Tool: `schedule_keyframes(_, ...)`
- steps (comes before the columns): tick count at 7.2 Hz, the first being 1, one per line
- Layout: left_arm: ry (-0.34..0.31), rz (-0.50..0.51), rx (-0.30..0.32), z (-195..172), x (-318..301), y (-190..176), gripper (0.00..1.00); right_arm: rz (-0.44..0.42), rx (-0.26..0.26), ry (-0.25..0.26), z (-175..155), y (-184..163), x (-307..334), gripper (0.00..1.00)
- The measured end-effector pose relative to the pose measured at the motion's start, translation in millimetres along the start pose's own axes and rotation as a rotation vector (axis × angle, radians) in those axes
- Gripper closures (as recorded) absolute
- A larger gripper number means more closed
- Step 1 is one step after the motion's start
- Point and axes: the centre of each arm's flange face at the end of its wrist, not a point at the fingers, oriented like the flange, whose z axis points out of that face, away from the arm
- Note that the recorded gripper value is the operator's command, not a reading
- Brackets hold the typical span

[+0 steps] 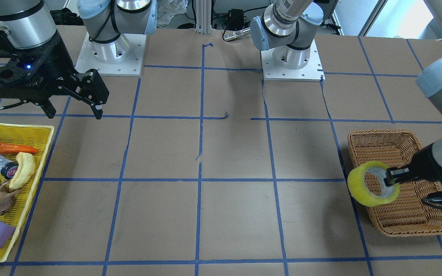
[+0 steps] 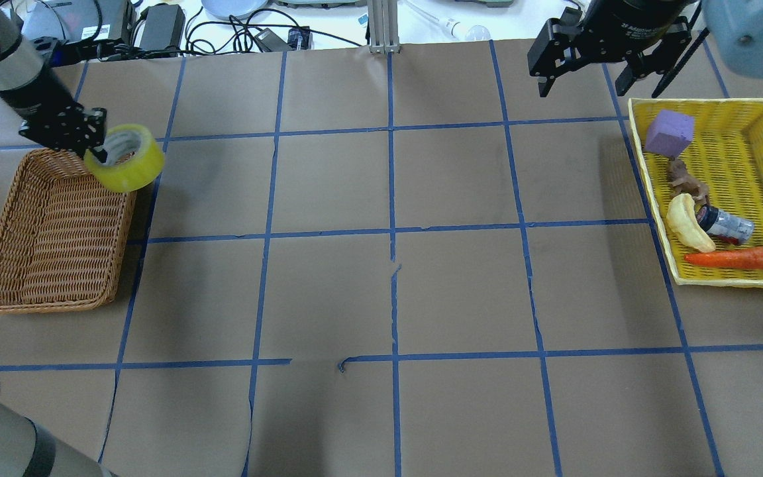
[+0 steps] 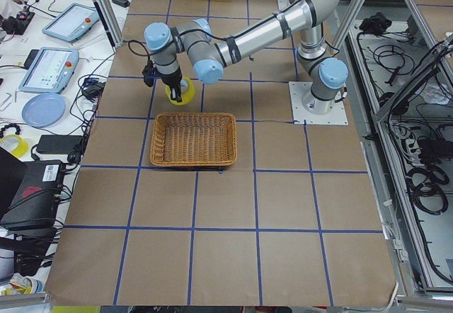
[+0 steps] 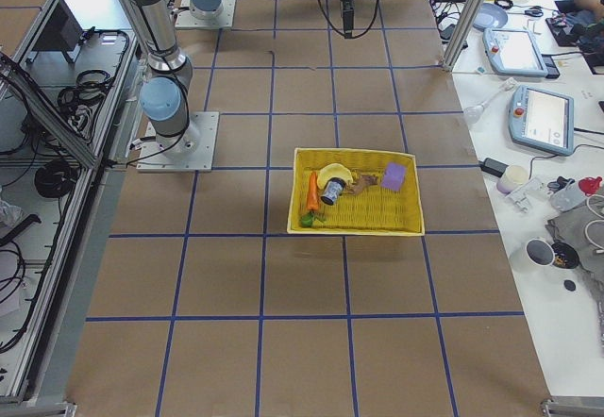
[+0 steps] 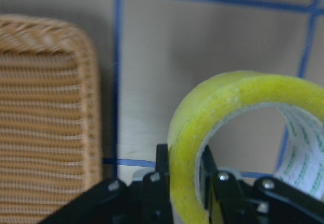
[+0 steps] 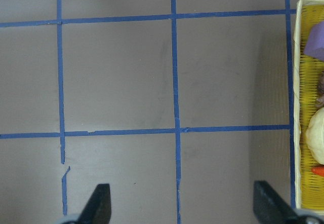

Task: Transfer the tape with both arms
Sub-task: 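Grasp the tape roll with the left gripper and carry it into the wicker basket, then open the left gripper to drop the tape roll and lift away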

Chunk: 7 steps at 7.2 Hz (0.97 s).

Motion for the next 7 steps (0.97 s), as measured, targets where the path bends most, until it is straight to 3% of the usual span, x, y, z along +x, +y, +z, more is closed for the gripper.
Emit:
schedule_keyframes(2,-0.001,0.087,0.036,22,-80,14,1.00,-0.001,0.001,0.001,0,0,0,0.00)
schedule_keyframes(5,0.002,0.123,0.100,74,-116,5,1.00,-0.002,0.002,0.003,-1,0,0,0.00)
schedule_keyframes(6,0.016,0.128,0.107,84,-116,3,0.01,-0.002,0.001,0.004,-1,0,0,0.00)
schedule_keyframes(7,0.022,0.130,0.108,89,-115,2,0.00,-0.002,0.002,0.006,-1,0,1,0.00)
